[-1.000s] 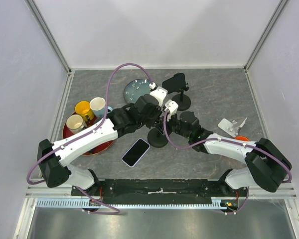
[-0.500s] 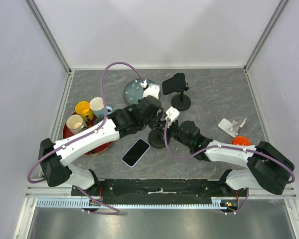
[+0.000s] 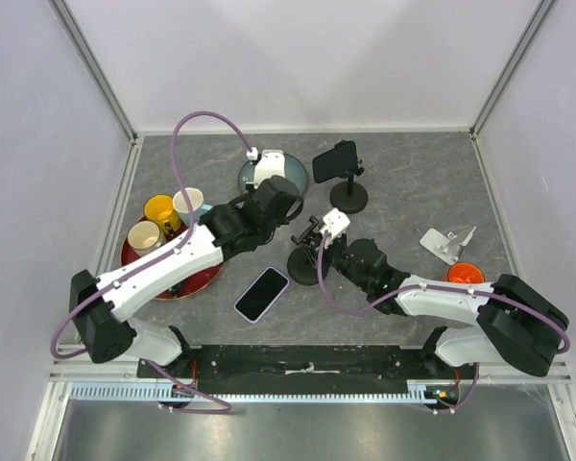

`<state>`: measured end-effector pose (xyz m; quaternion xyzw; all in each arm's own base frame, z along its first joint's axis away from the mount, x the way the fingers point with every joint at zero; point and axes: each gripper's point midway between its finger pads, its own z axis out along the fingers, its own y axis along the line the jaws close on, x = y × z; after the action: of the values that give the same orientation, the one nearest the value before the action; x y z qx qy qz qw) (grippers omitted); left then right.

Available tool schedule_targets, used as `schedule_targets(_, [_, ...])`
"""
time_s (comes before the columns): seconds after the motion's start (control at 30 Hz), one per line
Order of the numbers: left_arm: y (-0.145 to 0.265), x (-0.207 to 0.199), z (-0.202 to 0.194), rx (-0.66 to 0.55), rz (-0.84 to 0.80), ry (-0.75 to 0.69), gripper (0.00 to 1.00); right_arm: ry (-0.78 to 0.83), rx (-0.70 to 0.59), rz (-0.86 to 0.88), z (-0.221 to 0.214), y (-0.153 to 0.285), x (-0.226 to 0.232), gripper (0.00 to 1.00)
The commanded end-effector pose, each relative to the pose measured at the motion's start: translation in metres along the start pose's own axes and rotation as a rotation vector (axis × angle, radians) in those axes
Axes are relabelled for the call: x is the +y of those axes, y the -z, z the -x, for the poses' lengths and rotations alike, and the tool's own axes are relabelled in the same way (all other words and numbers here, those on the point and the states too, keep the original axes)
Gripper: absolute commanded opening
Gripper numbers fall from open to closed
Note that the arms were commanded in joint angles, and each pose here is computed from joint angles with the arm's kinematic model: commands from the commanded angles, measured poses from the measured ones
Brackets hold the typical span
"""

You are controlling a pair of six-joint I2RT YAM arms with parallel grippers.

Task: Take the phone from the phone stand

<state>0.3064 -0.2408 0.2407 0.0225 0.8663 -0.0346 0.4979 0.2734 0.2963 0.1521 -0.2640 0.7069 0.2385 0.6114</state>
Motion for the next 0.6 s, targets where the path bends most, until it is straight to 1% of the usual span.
schedule_targets(0.0, [0.031,0.014,0.070,-0.237,-0.045,0.144,0.02,0.033,0.131,-0.051,-0.034,0.005,-0.011,0.00])
schedule_targets(0.07, [0.033,0.019,0.074,-0.242,-0.048,0.119,0.02,0.042,0.140,-0.097,-0.033,0.008,-0.019,0.00])
schedule_targets(0.1, [0.031,0.024,0.071,-0.223,-0.036,0.076,0.02,0.050,0.148,-0.111,-0.033,0.009,-0.022,0.00])
schedule_targets(0.2, [0.022,0.031,0.060,-0.168,-0.006,0.009,0.02,0.061,0.166,-0.190,-0.032,0.015,-0.037,0.00])
schedule_targets(0.33, [0.008,0.038,0.034,-0.052,0.031,-0.083,0.02,0.074,0.176,-0.270,-0.026,0.027,-0.052,0.00])
schedule_targets(0.4, [0.000,0.035,0.023,0.002,0.039,-0.122,0.02,0.086,0.174,-0.297,-0.023,0.033,-0.058,0.00])
schedule_targets(0.5, [-0.013,0.034,0.000,0.102,0.064,-0.194,0.02,0.073,0.134,-0.333,-0.010,0.047,-0.065,0.00])
schedule_targets(0.57, [-0.020,0.035,-0.014,0.159,0.089,-0.237,0.02,0.068,0.129,-0.343,-0.012,0.053,-0.067,0.00])
